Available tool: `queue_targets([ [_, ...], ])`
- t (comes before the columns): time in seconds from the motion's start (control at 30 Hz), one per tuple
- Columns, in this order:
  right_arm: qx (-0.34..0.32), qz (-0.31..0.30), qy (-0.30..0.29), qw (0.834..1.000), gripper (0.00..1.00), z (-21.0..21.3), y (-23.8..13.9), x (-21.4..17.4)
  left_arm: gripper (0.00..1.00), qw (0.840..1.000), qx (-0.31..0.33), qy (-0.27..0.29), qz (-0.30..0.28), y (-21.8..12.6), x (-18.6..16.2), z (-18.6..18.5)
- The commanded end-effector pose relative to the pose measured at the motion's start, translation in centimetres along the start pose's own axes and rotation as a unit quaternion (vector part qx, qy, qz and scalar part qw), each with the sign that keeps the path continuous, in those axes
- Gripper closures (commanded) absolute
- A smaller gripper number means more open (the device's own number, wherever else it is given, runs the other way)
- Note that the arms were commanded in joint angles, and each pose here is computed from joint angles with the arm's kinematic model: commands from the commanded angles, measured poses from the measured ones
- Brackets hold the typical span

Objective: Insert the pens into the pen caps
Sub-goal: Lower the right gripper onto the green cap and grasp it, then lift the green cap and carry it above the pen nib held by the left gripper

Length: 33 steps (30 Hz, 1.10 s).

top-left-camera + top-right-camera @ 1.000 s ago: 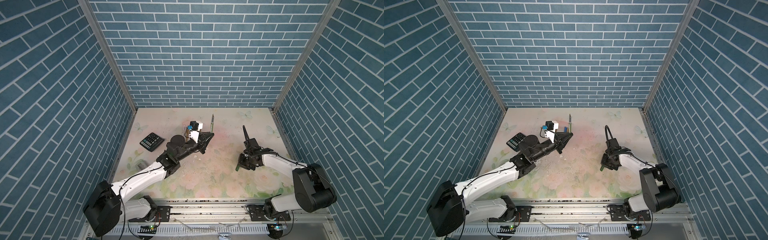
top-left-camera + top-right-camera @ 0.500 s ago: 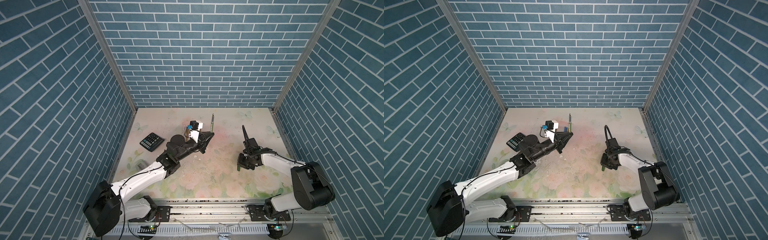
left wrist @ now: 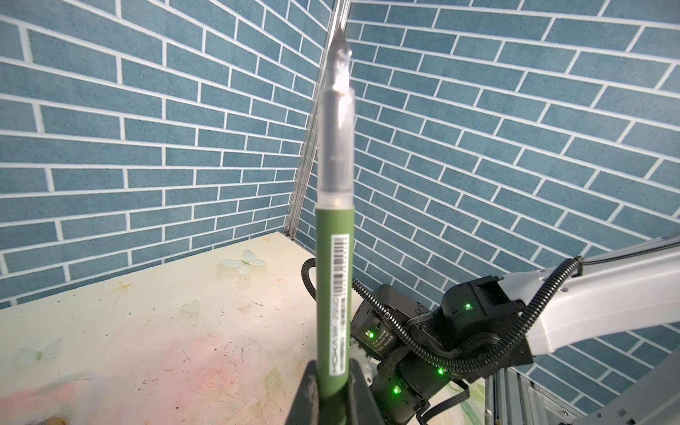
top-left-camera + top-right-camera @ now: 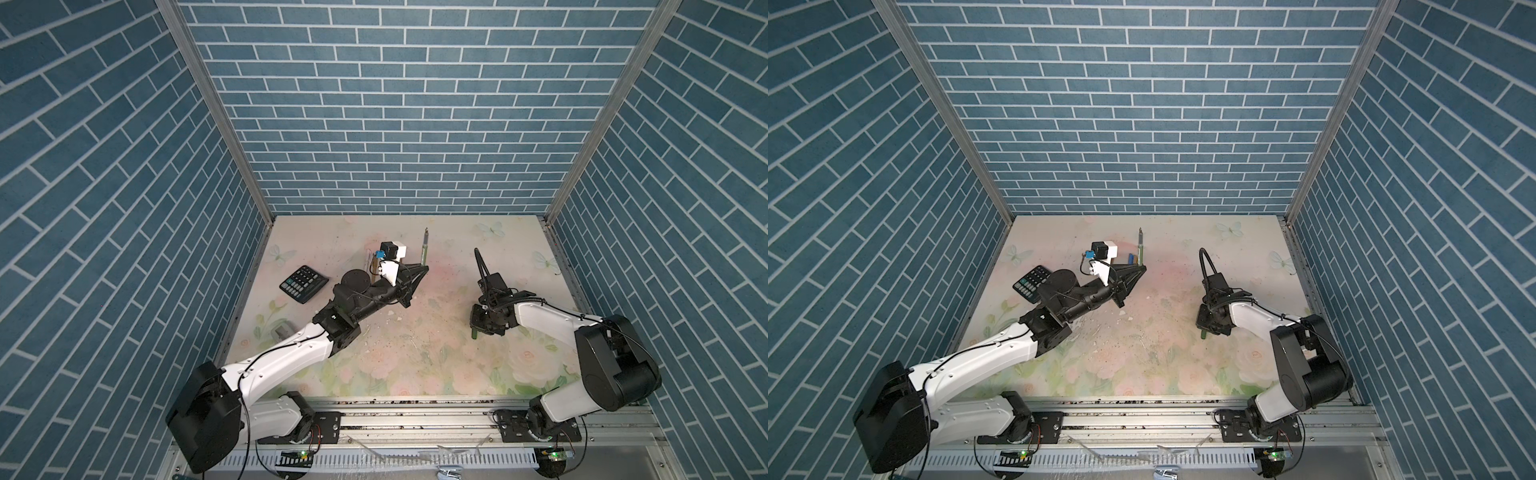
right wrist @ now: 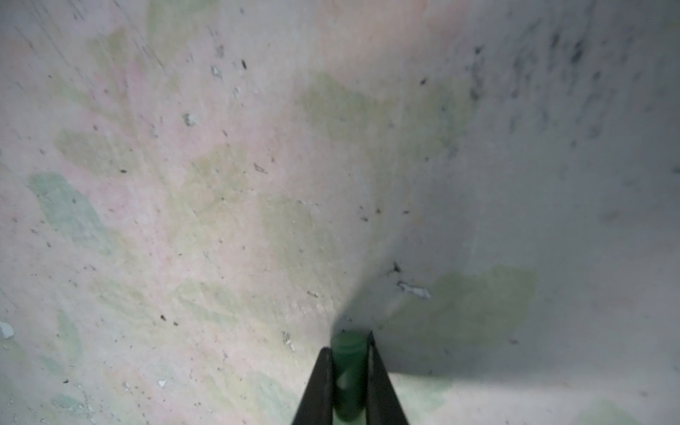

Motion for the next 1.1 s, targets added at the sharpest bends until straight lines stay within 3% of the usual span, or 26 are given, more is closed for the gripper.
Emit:
queue_targets([
  [0.0,-0.035,-0.001,-0.014,0.999,0.88,-1.0,-0.3,-0.4,1.00,1.000,-0.011,0.007,-0.014,0.1,1.4,-0.6],
  [0.23,0.040,-0.063,-0.047,0.996,0.89,2.2,-4.4,0.7,1.00,1.000,-0.011,0.009,-0.010,0.2,1.1,-0.5],
  [0.37,0.101,-0.122,-0.077,0.984,0.89,4.6,-7.9,1.5,1.00,1.000,-0.010,0.013,-0.006,0.4,0.8,-0.4],
  [0.7,0.246,-0.278,-0.127,0.920,0.90,9.9,-16.9,3.0,1.00,1.000,-0.005,0.023,0.015,0.9,-0.7,0.0],
  [1.07,0.310,-0.360,-0.175,0.862,0.90,14.0,-23.5,3.5,1.00,0.999,-0.008,0.014,0.040,1.8,-2.4,0.2],
])
Point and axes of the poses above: each gripper's point midway between its finger pads, its own y axis out along the fingers, its own z axis along the line the jaws close on, x = y × z, the point moved 2 cm from there along -y, back along the fingers, and after that the axes turned 10 degrees about y, right-handed, at the moved point
